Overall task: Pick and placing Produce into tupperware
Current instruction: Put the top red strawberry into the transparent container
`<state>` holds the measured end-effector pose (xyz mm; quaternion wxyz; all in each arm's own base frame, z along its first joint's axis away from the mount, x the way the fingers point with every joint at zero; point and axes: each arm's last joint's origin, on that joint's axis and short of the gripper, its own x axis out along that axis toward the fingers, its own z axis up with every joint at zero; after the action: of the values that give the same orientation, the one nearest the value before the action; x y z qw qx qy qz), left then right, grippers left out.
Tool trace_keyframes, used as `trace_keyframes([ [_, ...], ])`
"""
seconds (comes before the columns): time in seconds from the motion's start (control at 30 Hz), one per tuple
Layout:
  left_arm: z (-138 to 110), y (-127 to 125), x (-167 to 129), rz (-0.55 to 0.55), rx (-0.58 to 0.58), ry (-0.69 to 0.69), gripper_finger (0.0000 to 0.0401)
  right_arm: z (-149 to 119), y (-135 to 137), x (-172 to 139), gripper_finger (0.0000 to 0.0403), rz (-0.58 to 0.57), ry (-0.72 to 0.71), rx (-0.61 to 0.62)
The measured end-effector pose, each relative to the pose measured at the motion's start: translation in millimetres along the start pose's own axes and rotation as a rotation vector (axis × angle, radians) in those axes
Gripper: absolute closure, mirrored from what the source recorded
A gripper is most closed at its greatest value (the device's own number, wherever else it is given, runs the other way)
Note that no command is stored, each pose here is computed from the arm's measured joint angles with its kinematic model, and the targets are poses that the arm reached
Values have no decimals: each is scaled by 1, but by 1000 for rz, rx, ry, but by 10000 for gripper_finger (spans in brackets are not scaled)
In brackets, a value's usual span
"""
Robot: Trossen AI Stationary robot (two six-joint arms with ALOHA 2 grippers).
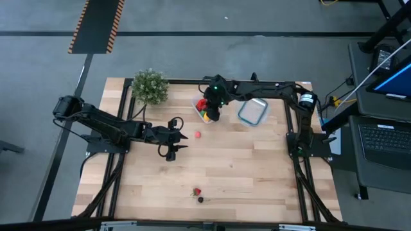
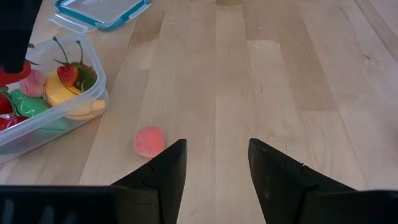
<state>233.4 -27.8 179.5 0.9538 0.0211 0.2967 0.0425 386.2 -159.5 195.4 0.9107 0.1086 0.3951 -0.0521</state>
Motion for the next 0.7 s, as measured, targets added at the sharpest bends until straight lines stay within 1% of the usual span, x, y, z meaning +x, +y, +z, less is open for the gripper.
trace_keyframes([
  [0.23,0,0,0,0,0,0,236,-2,-3,9,275,5,67,2],
  [0.47,0,0,0,0,0,0,236,-5,-5,18,275,6,76,6],
  [0.7,0,0,0,0,1,0,236,-4,-5,19,275,5,70,5],
])
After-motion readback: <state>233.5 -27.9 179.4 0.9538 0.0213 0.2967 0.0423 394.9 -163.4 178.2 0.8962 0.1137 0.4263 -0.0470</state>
